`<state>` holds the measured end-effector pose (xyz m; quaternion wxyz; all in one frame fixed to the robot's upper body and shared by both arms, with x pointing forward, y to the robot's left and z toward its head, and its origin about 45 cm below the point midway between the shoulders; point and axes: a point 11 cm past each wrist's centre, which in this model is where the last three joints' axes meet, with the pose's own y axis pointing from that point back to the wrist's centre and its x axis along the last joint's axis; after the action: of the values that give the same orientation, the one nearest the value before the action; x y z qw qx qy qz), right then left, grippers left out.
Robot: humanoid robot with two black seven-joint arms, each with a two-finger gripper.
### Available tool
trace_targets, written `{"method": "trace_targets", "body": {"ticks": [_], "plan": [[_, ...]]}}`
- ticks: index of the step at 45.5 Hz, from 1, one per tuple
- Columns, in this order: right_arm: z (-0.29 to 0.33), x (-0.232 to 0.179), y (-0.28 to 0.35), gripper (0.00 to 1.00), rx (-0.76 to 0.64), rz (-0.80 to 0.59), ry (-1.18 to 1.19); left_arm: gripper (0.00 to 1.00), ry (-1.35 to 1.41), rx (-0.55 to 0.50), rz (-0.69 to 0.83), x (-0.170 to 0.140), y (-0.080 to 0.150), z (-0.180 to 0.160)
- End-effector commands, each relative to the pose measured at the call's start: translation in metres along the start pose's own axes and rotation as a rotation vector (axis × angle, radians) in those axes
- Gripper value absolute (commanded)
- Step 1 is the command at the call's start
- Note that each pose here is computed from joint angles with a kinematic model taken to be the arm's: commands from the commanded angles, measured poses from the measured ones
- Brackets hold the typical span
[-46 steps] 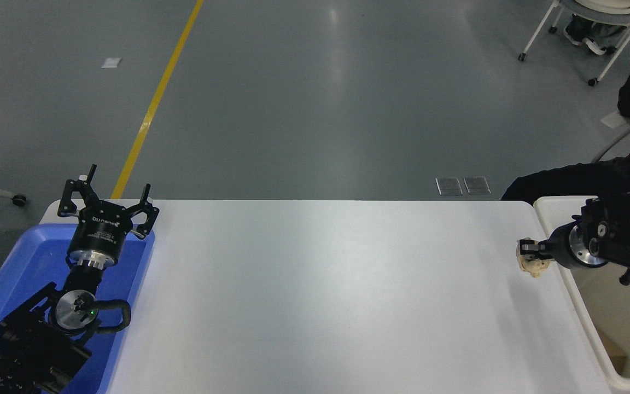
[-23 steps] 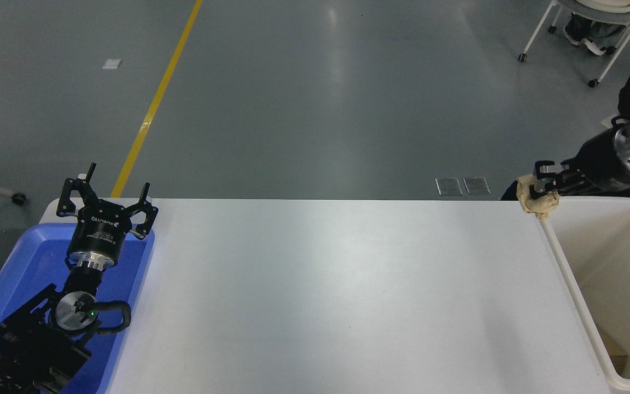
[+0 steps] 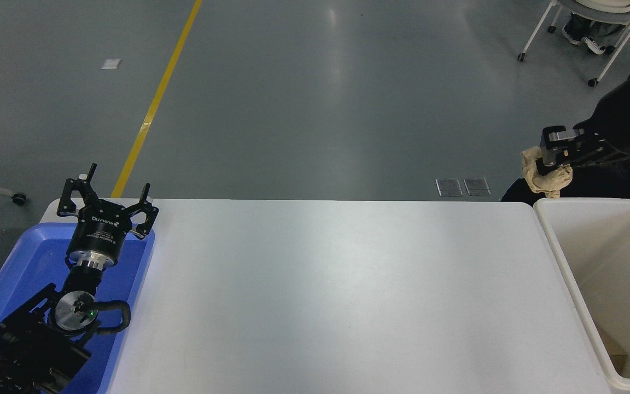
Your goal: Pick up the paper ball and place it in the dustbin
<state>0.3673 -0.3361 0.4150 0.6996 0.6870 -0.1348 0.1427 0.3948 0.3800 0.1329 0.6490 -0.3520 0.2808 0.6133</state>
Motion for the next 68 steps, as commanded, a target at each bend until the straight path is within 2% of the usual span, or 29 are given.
{"method": "trace_targets", "body": {"ticks": [1,7,12,26,34,48,55,67,68], "plan": [[0.055,-0.004,-0.005,0.0,-0.136,-0.005,-0.046,1.0,0.001,0.0,0.0,0.0,0.0,0.0],[0.127,-0.005,-0.019,0.0,-0.245,0.039,-0.13,1.0,0.0,-0.001,0.0,0.0,0.0,0.0],[0.187,-0.027,-0.039,0.0,-0.302,0.063,-0.259,1.0,0.0,-0.001,0.0,0.0,0.0,0.0],[0.258,-0.092,-0.117,0.0,-0.349,0.127,-0.454,1.0,0.0,-0.002,-0.001,0.0,-0.001,0.0],[0.266,-0.128,-0.165,0.0,-0.324,0.156,-0.571,1.0,0.002,-0.002,-0.001,-0.001,-0.001,0.0],[0.232,-0.166,-0.257,0.0,-0.275,0.244,-0.738,1.0,0.002,-0.001,-0.003,-0.001,-0.001,0.0],[0.218,-0.188,-0.28,0.0,-0.28,0.245,-0.754,1.0,0.002,-0.002,-0.001,-0.001,-0.001,0.0],[0.209,-0.192,-0.289,0.0,-0.285,0.267,-0.744,1.0,0.0,-0.002,-0.001,0.0,-0.001,0.0],[0.21,-0.192,-0.289,0.05,-0.287,0.269,-0.744,1.0,0.001,-0.001,-0.001,-0.001,-0.001,0.0]]}}
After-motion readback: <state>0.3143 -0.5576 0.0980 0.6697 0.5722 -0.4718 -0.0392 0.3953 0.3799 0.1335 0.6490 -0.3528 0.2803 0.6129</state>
